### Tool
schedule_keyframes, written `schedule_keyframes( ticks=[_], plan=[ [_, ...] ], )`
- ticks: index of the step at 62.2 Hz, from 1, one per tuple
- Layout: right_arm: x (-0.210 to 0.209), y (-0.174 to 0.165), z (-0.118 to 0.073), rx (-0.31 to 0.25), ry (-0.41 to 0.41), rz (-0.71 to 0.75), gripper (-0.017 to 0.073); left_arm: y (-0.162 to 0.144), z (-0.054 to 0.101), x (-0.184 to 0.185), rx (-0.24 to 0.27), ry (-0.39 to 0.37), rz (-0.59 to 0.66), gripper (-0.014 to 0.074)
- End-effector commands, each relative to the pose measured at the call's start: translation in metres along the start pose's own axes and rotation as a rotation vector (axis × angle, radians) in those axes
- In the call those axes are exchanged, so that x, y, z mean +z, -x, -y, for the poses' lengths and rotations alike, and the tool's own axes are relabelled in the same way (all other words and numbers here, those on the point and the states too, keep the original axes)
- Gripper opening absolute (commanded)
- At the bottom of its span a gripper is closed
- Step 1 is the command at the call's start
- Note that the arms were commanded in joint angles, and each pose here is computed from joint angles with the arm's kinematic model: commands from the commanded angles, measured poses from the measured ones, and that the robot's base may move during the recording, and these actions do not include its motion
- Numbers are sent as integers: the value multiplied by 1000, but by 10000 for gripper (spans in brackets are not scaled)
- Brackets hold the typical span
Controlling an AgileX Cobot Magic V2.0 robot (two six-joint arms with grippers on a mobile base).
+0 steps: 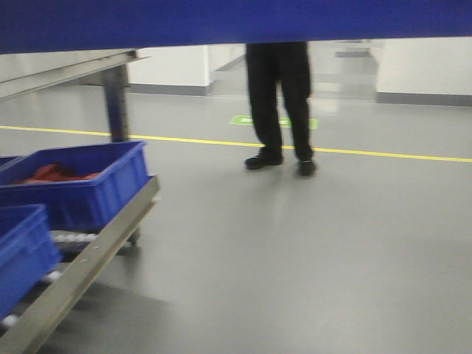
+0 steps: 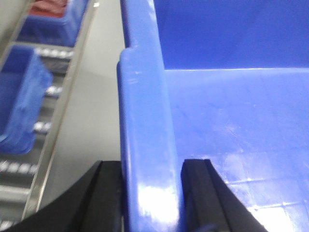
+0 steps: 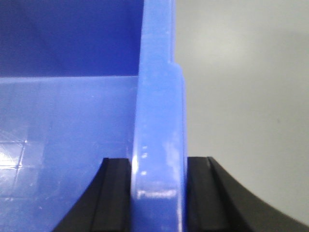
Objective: Move blue bin to conveyor side
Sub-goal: 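Back the base away from the shelf holding the bin with both grippers, then drive the base across the floor toward the red-framed conveyor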
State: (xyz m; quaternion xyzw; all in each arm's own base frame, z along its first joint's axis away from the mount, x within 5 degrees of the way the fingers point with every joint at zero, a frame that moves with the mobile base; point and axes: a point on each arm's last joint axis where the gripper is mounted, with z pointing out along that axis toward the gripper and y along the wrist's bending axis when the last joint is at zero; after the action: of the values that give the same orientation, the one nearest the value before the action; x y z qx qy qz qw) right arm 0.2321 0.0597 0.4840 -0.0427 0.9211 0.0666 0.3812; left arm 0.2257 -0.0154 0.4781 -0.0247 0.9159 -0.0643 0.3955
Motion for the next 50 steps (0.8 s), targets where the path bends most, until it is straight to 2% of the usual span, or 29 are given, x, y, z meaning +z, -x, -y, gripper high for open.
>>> schedule_keyframes(
  ticks=[1, 50],
  plan=[
    [-15, 8, 3, -18, -20, 135, -81, 7, 2, -12, 16, -14, 112, -17],
    [-15, 8, 3, -18, -20, 135, -81, 7, 2, -12, 16, -14, 112, -17]
  ],
)
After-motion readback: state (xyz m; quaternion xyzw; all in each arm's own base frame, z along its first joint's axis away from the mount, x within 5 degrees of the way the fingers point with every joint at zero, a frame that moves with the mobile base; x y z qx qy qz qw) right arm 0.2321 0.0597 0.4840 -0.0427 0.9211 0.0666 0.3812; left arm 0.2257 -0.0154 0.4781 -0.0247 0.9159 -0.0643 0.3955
